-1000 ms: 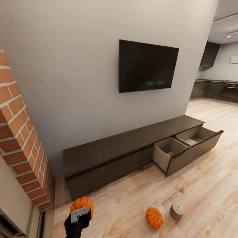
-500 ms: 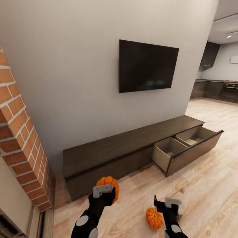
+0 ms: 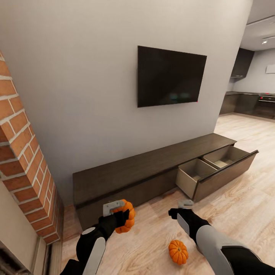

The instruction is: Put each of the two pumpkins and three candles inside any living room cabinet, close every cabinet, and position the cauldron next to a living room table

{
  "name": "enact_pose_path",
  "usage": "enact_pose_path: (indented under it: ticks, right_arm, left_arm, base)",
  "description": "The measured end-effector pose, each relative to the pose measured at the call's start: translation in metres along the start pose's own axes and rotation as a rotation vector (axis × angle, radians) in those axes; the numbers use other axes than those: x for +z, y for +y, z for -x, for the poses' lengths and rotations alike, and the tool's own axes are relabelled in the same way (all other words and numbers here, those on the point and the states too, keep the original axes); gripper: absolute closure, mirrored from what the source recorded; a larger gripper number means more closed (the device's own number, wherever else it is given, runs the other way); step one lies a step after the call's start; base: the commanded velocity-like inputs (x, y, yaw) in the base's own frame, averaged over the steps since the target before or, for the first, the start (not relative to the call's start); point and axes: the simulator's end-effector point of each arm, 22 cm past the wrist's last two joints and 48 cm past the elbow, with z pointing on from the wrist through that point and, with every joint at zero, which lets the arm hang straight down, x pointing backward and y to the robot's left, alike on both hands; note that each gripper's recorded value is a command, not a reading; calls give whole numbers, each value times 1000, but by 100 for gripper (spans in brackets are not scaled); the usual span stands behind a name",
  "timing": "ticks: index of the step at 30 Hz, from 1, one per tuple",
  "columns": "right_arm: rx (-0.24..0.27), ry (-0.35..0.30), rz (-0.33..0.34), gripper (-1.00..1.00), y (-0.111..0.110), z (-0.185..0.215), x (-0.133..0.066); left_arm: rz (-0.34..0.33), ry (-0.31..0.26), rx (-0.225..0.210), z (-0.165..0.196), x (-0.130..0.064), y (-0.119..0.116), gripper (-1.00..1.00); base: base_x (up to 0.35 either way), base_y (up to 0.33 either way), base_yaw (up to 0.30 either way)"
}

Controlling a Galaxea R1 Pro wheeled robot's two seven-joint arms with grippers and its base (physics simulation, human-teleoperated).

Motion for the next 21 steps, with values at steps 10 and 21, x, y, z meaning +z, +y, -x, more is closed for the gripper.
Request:
enact_pose_path:
  ticks: [10, 21]
  right_arm:
    - [-2, 42, 16, -100, 9, -15, 0]
    - [-13, 91, 5, -100, 2, -30, 1]
  left_arm:
    - [22, -22, -34, 10, 0, 21, 100]
    - [-35, 5, 33, -4, -2, -13, 100]
  base:
    - [157, 0, 0]
    - [159, 0, 0]
